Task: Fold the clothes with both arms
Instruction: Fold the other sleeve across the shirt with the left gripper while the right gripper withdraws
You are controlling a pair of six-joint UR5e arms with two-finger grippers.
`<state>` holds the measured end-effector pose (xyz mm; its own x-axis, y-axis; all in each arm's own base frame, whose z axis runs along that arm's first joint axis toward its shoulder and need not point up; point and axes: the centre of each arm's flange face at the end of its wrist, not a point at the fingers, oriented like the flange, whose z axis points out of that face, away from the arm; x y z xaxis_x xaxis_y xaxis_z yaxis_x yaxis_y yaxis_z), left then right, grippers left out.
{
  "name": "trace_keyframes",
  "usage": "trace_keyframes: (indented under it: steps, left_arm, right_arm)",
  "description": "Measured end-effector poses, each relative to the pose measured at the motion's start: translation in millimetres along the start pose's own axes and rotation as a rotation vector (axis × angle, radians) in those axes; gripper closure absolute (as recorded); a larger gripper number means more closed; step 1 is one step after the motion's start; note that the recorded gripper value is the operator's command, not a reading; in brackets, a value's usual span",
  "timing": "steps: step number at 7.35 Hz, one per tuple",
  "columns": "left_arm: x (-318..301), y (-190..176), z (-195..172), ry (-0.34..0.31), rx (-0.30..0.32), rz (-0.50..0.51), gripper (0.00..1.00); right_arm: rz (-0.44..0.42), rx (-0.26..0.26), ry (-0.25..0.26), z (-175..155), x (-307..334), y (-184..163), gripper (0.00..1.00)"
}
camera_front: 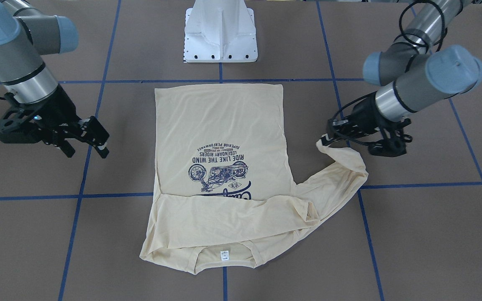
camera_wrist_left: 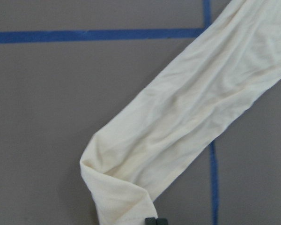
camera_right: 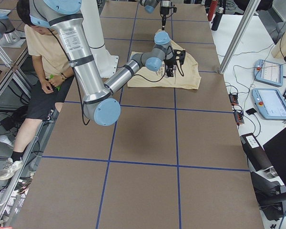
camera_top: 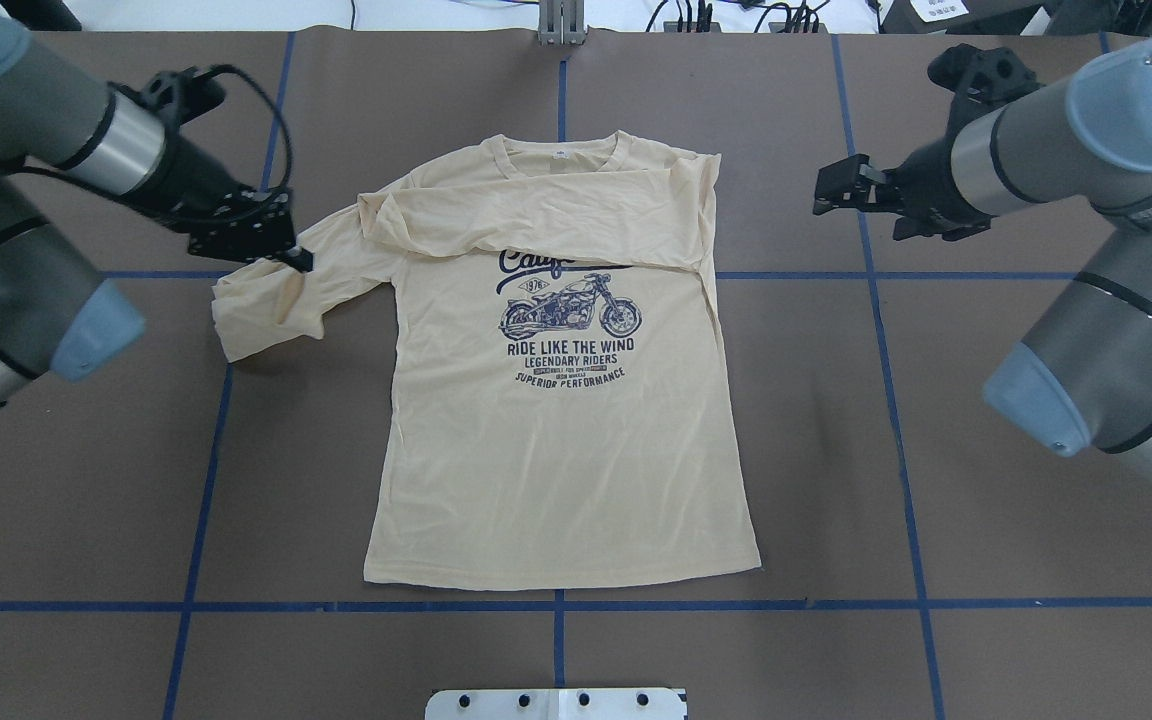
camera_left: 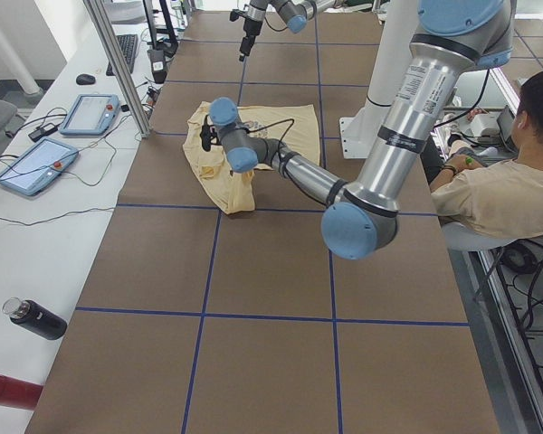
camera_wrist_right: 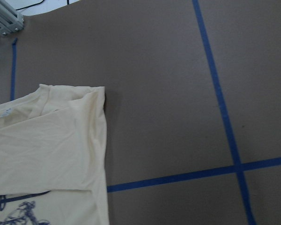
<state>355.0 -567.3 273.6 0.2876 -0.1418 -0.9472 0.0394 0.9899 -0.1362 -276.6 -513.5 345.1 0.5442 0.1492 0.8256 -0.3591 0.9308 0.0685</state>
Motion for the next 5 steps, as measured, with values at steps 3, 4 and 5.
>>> trace_keyframes:
  steps: [3, 4, 5]
  left_arm:
    - [194.7, -36.6, 30.1, 0.065, 0.112, -0.122, 1.0]
    - [234.6, -33.5, 45.3, 0.075, 0.153, -0.124, 1.0]
    - [262.5, -27.1, 59.2, 0.085, 0.185, -0.115, 1.0]
  right_arm:
    - [-0.07, 0.006, 0.116, -3.1, 98.6, -12.6, 0.0]
    - [-0.083, 0.003, 0.134, -8.9, 130.2, -16.1, 0.0]
    - [-0.089, -0.003, 0.141, -13.7, 152.5, -17.6, 0.0]
